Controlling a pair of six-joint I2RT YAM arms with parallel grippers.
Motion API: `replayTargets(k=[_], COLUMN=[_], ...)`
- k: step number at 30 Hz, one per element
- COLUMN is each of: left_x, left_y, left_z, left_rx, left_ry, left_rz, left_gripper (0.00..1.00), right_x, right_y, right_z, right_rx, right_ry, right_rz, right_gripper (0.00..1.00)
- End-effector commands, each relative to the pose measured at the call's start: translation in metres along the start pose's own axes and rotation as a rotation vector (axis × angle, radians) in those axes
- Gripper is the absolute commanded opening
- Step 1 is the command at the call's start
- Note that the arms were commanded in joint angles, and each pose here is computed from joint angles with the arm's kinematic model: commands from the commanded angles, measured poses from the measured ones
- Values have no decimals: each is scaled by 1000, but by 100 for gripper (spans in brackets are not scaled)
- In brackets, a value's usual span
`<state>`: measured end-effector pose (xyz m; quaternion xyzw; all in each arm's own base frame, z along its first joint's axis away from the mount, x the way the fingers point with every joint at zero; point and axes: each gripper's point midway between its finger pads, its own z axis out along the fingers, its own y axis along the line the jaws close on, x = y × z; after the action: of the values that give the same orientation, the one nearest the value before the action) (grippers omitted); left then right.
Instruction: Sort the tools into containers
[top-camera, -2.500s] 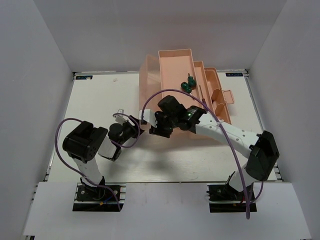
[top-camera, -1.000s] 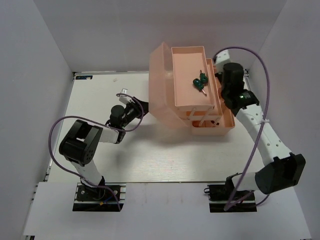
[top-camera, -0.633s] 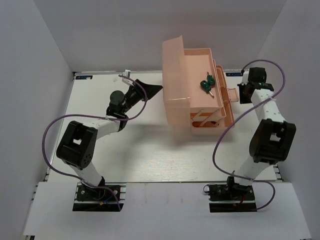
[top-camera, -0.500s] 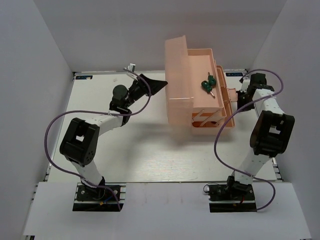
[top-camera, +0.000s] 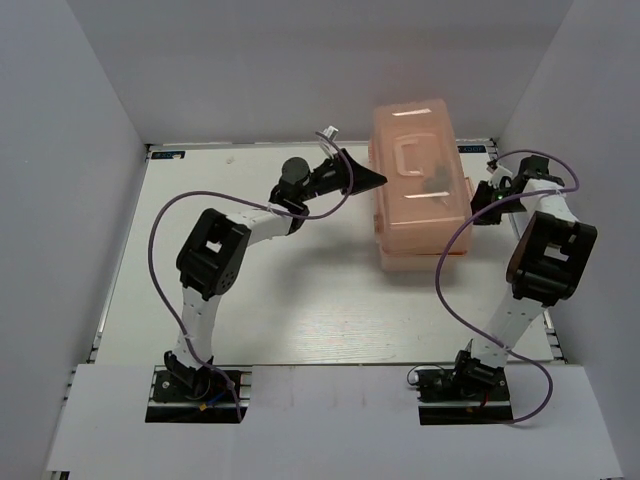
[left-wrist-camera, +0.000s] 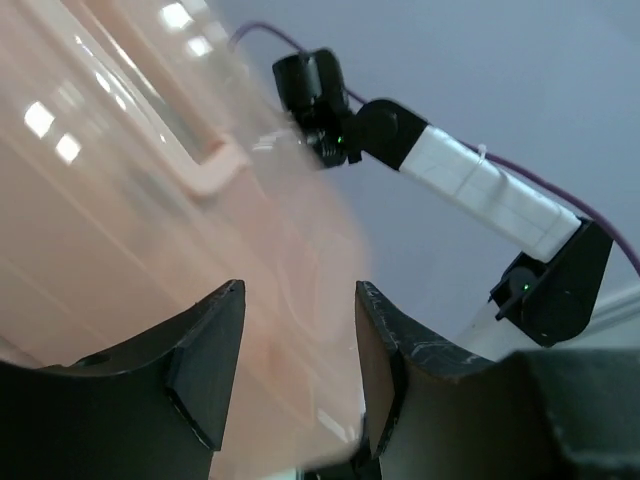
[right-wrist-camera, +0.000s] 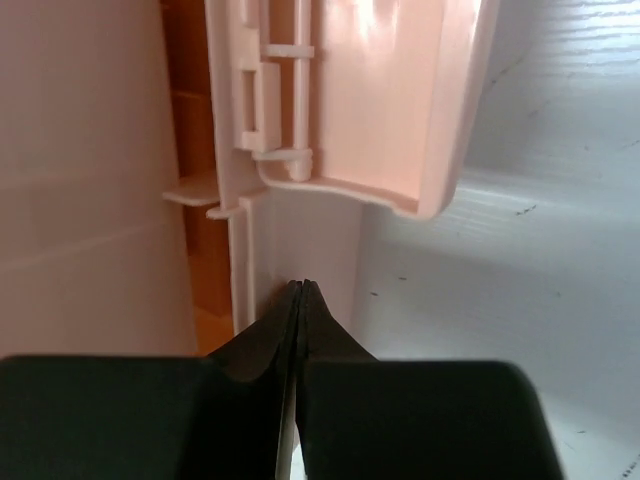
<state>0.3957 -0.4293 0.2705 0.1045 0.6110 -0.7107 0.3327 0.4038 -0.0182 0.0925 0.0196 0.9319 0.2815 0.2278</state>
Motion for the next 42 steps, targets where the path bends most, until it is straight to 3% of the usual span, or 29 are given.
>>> replayTargets(k=[1,4,6,8,10,11,13,15,18,22,27,37,42], left_x=[10,7,-17,-21,-30,-33,-16,-5,13,37,51,61,68], left_y=[-24,-35,-62,-40,-56,-35,-17,3,42,83,108,140,130], left_z=[3,-6,-19,-41,-61,-77,-90,-101,-99,-86,-68,-53,-59], left_rx=[45,35,6,-183,-302,-450,-530,-600,-683,-747,-765,-787,-782], left_ry=[67,31,-42,-87,-123,-123,-82,-54,33,138,183,224,232], left_rz=[-2,48,130,211,311,365,360,345,314,276,260,248,248], left_gripper=[58,58,61,65,70,70,73,73,73,73,73,73,73], right_x=[-12,-10,-9,-10,-13,-18,-37,-40,-61,-86,-113,-115,-102], right_y=[35,25,19,12,7,5,6,14,21,25,30,53,75], right_z=[-20,-23,-24,-32,-38,-55,-73,-74,-73,-55,-30,23,42], right_rx=[-121,-63,-28,49,104,186,264,270,281,375,397,205,96], right_ry=[-73,-82,-89,-96,-118,-168,-269,-283,-245,-200,-185,-120,-61], right_rz=[-5,-16,-17,-47,-72,-126,-204,-277,-371,-478,-531,-476,-455], right_gripper=[0,0,0,0,0,0,20,37,47,48,48,48,48])
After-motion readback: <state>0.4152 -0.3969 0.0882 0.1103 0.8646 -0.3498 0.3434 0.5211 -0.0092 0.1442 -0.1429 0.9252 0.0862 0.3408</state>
